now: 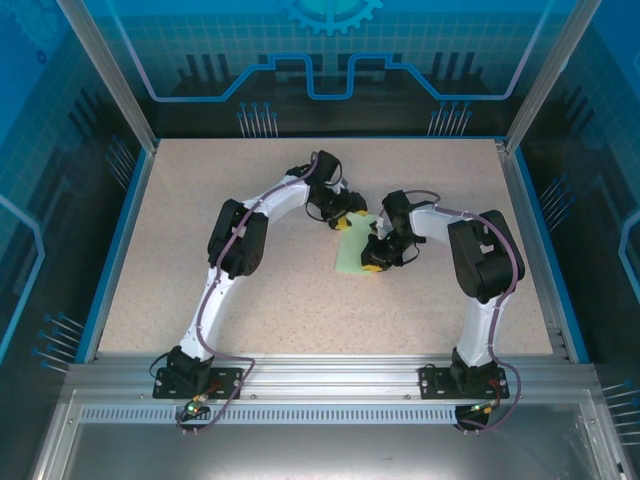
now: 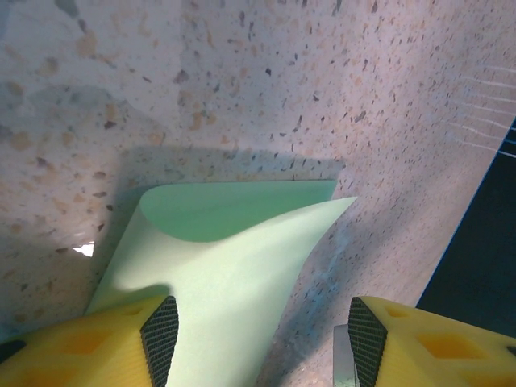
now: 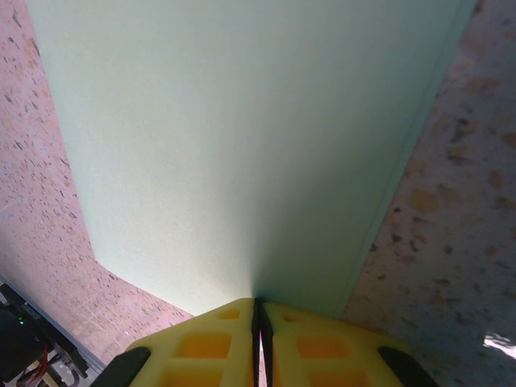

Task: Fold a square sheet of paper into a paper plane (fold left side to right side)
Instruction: First fold the square sheet of paper in half at the center of the table.

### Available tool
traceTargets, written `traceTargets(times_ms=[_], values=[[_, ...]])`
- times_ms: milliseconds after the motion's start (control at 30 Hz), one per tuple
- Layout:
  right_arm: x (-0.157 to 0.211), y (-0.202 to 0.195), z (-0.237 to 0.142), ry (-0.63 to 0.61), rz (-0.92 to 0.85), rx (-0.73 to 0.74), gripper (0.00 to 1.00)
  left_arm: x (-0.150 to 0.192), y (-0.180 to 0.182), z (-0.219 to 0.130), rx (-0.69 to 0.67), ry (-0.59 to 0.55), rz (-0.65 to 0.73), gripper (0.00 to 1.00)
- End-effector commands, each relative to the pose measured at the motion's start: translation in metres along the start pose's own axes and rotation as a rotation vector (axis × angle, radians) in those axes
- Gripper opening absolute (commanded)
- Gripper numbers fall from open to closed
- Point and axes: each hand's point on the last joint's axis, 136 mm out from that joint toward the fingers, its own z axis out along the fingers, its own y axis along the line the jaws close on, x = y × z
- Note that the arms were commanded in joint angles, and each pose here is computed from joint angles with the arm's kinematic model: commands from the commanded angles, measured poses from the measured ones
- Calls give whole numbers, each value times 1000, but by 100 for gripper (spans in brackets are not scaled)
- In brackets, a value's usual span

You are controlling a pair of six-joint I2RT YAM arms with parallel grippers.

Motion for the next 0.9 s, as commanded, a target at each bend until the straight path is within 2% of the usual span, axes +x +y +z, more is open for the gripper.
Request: traceTargets(times_ms=[0, 600, 733, 867], values=[[26, -39, 24, 99, 43, 165, 12, -41, 27, -1, -36, -93, -16, 63], [27, -34, 21, 101, 29, 156, 12, -82, 21, -2, 1, -166, -53, 63], [23, -27, 19, 79, 14, 126, 13, -88, 3, -21, 44, -183, -28, 64], [20, -22, 20, 78, 7, 109, 13, -81, -25, -66, 47, -221, 63, 64]])
